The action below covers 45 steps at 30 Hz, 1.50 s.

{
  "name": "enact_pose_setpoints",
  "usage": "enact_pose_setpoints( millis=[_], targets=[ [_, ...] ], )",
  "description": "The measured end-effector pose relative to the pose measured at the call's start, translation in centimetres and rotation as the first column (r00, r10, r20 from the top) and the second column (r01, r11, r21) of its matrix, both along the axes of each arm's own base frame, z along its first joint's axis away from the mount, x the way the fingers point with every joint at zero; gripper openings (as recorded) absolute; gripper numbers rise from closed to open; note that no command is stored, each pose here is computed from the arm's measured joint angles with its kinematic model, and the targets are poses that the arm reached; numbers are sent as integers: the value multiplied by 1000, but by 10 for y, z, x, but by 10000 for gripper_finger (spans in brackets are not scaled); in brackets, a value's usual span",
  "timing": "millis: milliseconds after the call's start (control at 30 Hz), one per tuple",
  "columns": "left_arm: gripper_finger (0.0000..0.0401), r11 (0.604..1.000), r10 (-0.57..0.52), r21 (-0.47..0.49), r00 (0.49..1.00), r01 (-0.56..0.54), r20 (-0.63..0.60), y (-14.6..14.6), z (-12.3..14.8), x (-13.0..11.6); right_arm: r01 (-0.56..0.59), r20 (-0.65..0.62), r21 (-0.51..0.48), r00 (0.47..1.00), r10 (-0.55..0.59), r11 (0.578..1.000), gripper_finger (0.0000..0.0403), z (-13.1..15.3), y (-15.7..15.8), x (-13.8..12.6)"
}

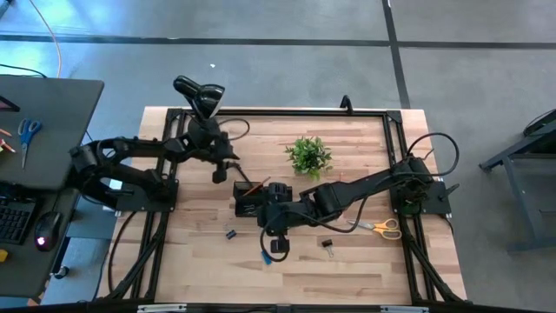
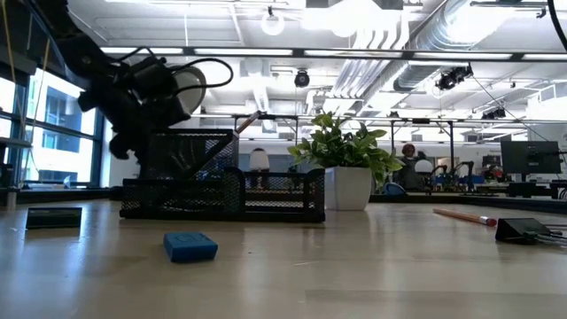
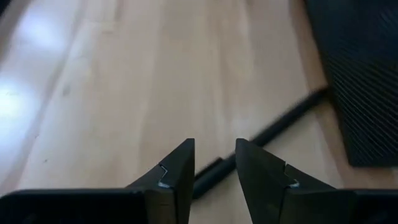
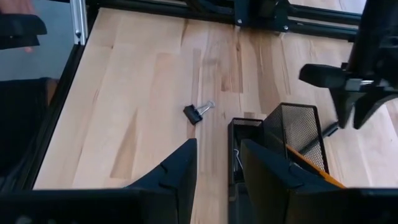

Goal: Pick and place office supplies into organizer
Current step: Put the black pen into the black desk organizer

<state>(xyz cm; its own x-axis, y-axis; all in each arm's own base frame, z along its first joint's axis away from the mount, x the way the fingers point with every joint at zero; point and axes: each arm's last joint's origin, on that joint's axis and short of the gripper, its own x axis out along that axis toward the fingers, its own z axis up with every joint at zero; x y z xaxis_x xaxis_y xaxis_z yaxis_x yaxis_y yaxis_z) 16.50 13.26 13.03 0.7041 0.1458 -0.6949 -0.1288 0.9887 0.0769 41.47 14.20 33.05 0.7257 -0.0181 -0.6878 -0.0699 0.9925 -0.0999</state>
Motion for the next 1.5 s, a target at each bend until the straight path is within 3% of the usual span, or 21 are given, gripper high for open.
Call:
enact_pose_setpoints(
  millis=[200, 333, 567, 967, 1333, 1500],
  targets=[
    [106, 986, -20, 160, 992, 40, -124, -16, -2, 11, 0, -6, -2, 1000, 0, 1000, 117, -1, 0, 0],
    [106, 978, -61, 188, 988, 87, -140, -23, -2, 16, -1, -6, -2, 1000, 1, 1000, 117, -1, 0, 0],
    [106, 980, -105, 157, 986, 124, -128, -27, -4, 19, -10, -4, -10, 1000, 10, 1000, 117, 0, 0, 0],
    [106, 984, -106, 126, 982, 126, -157, -19, -36, 32, -32, 3, -31, 999, 33, 999, 117, 0, 0, 0],
    [106, 995, -16, 95, 987, 32, -163, -19, -36, 31, -36, 0, -35, 999, 36, 999, 117, 0, 0, 0],
    [106, 998, 68, 28, 983, -64, -169, -18, -34, 32, -36, 1, -35, 999, 36, 999, 117, 0, 0, 0]
  ],
)
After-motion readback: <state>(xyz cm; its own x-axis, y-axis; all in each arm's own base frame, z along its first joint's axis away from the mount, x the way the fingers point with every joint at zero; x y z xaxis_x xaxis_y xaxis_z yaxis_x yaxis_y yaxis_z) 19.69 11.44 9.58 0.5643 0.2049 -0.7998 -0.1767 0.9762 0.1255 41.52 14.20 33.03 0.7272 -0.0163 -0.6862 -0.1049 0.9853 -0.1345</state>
